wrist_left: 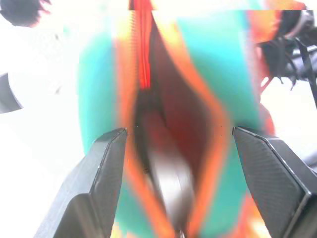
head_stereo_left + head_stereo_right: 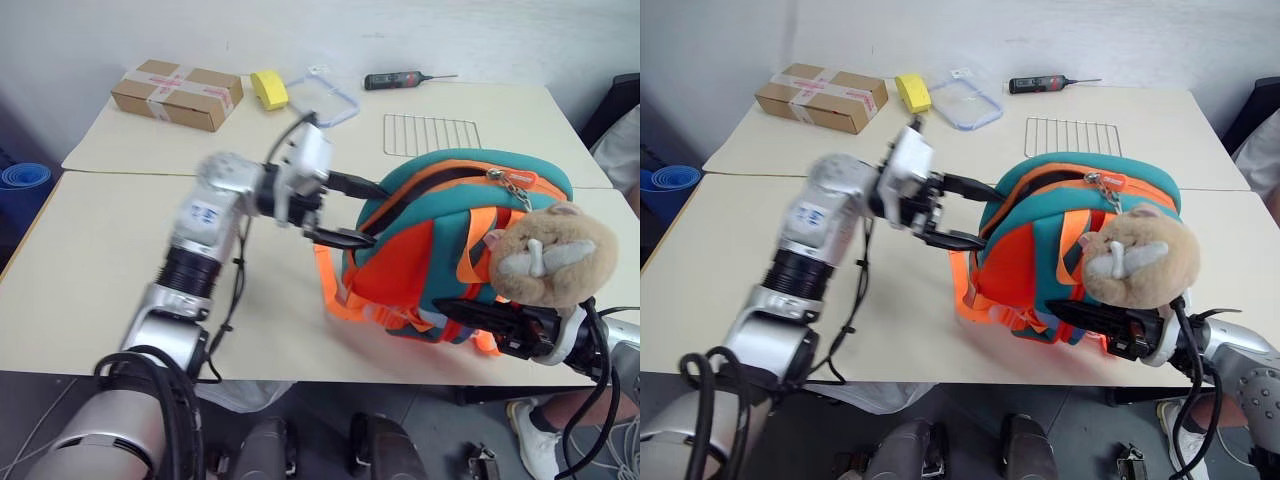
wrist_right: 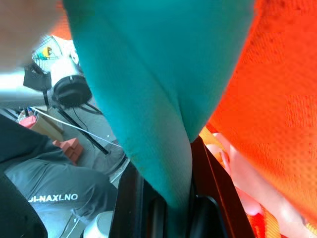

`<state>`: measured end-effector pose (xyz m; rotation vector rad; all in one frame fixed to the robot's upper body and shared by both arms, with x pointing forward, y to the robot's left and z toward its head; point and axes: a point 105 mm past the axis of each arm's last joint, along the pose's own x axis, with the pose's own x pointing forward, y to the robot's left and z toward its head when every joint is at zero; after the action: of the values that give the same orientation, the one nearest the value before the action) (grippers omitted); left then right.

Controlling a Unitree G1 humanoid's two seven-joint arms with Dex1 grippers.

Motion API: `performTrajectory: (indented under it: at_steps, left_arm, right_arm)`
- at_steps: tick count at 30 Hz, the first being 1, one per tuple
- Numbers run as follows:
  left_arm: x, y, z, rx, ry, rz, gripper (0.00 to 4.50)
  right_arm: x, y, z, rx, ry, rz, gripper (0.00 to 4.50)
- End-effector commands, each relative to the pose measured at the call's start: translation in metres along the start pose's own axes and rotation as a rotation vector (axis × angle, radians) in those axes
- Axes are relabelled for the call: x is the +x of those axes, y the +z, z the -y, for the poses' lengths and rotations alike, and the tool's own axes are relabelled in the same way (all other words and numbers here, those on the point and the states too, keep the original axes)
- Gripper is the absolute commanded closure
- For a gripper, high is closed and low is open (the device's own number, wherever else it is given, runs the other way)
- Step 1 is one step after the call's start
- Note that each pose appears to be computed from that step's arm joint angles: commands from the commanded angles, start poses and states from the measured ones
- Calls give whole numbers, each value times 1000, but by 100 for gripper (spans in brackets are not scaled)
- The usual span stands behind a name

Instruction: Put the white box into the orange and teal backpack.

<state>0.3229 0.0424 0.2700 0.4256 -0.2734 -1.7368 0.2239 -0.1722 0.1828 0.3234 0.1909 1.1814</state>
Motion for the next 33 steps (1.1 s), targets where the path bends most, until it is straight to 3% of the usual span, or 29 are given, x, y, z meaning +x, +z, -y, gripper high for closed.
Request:
performTrajectory:
  at_steps: [1,9,16,27,33]
  left_arm:
    - [9,46,2,136,-52,110,92]
    - [75,76,11,324,-139,188,92]
    - [109,91,15,345,-205,272,92]
    - [140,64,27,322,-362,150,92]
    - [141,64,31,311,-352,190,242]
  right_arm:
    - [5,6,-3,-42,23,20,450]
    - [9,6,0,-44,37,7,450]
    - [9,6,1,-46,40,2,450]
    - [11,8,5,-51,45,1,450]
    - [10,9,9,-50,44,-4,450]
